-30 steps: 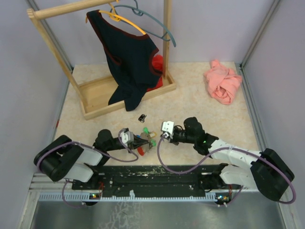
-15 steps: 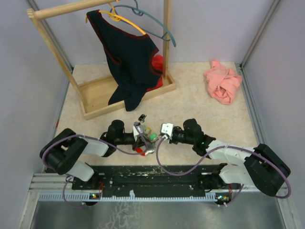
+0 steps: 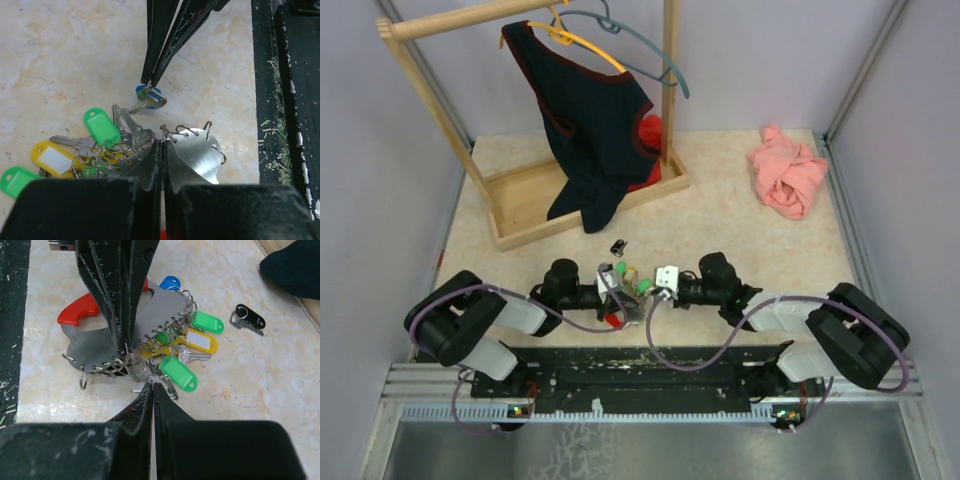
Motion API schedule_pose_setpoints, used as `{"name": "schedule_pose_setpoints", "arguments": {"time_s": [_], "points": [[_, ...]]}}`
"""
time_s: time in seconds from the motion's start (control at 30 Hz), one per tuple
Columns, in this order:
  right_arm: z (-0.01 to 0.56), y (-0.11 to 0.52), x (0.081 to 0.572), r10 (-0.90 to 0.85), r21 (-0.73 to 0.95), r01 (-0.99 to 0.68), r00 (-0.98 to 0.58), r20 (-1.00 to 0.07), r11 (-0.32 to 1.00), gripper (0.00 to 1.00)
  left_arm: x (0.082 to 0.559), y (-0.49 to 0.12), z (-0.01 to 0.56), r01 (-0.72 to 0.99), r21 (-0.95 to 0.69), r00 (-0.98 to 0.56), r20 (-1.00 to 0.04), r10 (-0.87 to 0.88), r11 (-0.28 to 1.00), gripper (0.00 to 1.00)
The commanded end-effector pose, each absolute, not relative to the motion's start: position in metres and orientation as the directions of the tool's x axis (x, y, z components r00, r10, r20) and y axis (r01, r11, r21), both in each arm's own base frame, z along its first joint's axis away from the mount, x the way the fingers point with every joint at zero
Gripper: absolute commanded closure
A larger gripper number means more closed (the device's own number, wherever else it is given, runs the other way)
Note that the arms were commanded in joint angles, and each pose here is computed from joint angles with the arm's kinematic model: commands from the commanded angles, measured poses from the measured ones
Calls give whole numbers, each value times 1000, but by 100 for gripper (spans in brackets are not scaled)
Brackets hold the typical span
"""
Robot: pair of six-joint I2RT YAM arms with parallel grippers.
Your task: Put the keys on the keyring
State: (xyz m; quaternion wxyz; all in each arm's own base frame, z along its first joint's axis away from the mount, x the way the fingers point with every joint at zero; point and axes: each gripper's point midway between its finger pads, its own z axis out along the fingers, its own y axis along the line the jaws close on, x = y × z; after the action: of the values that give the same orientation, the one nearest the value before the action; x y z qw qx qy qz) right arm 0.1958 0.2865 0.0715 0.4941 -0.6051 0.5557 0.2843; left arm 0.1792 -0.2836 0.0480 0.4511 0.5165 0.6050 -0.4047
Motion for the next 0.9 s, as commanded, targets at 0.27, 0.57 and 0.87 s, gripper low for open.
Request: {"name": "schedule_pose_setpoints", "arguments": {"time_s": [0.27, 0.57, 0.87], "points": [[98, 298, 191, -191, -229, -970, 210, -959, 81, 100, 184, -285, 83, 977, 100, 81, -991, 107, 187, 99], [93, 299, 194, -213, -256, -964, 237, -948, 67, 100, 181, -287, 78, 984, 93, 76, -991, 111, 155, 99], [96, 300, 201, -226, -316, -946, 293, -929, 73, 100, 181, -291, 68, 988, 84, 65, -987, 147, 131, 99]]}}
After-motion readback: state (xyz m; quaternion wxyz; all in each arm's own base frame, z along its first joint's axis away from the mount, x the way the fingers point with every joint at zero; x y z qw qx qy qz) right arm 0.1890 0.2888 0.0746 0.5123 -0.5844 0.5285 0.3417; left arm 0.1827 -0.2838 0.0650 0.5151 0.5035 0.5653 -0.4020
